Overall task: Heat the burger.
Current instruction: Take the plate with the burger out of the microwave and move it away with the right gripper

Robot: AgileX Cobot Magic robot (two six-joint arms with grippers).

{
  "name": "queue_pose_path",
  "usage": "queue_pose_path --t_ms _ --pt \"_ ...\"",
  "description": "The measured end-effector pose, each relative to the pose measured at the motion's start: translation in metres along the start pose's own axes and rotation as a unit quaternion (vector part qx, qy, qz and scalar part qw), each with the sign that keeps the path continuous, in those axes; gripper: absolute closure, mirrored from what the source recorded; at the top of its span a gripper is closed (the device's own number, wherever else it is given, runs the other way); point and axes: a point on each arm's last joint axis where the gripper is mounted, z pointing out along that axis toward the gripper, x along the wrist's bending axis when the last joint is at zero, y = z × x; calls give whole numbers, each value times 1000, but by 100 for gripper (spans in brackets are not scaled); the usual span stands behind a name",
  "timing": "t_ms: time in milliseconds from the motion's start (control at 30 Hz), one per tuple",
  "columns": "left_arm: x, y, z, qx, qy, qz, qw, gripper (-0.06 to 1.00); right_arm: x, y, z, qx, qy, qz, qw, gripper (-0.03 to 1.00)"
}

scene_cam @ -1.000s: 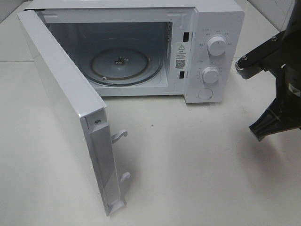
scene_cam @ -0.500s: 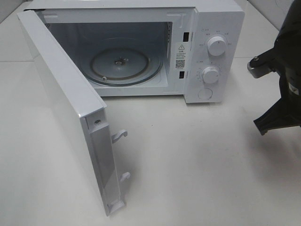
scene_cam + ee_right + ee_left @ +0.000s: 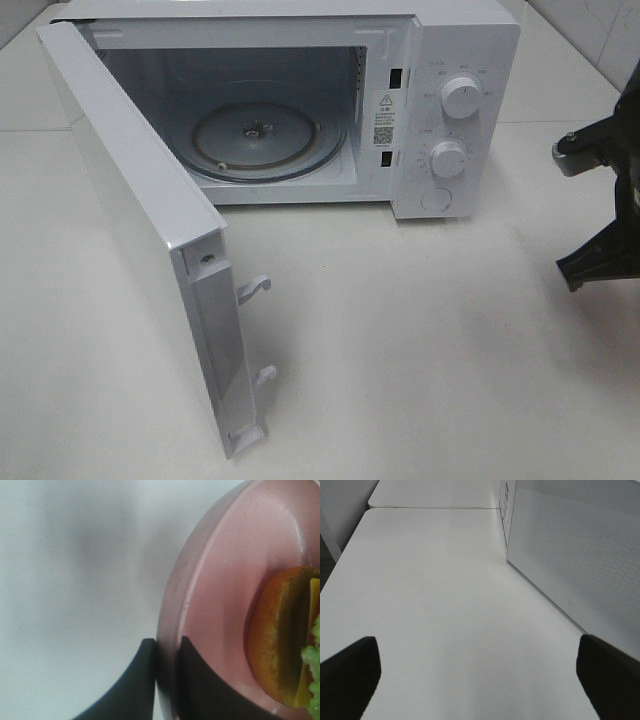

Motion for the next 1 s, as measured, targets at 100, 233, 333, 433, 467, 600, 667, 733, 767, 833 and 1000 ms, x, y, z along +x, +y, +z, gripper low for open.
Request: queue_pose_path --t_ms 100,233,333,433,467,600,667,733,767,833,1000 --pt "0 0 0 0 0 0 1000 -4 3 -6 9 13 1 0 1000 88" --pt "0 0 0 0 0 0 1000 -4 12 -14 26 41 -4 -14 999 87" --pt "0 0 0 0 0 0 1000 -4 18 -15 34 47 -4 -15 999 87" --pt "0 0 0 0 0 0 1000 -4 20 -13 38 41 -3 -11 999 87" --pt "0 0 0 0 0 0 1000 -4 23 -12 42 38 -4 -10 999 86" --pt "0 0 0 0 0 0 1000 -4 26 -10 48 35 -9 -15 999 86" --pt "0 0 0 0 0 0 1000 -4 28 -10 52 36 -13 -19 999 86" --pt "0 0 0 0 0 0 1000 -4 31 -10 56 37 -18 -19 999 86" --pt "0 0 0 0 0 0 1000 -4 31 -10 56 37 -18 -19 999 86" --pt "0 0 0 0 0 0 1000 -4 34 -10 60 39 -19 -16 999 86" --pt "0 0 0 0 0 0 1000 -4 39 -10 69 41 -22 -15 999 85"
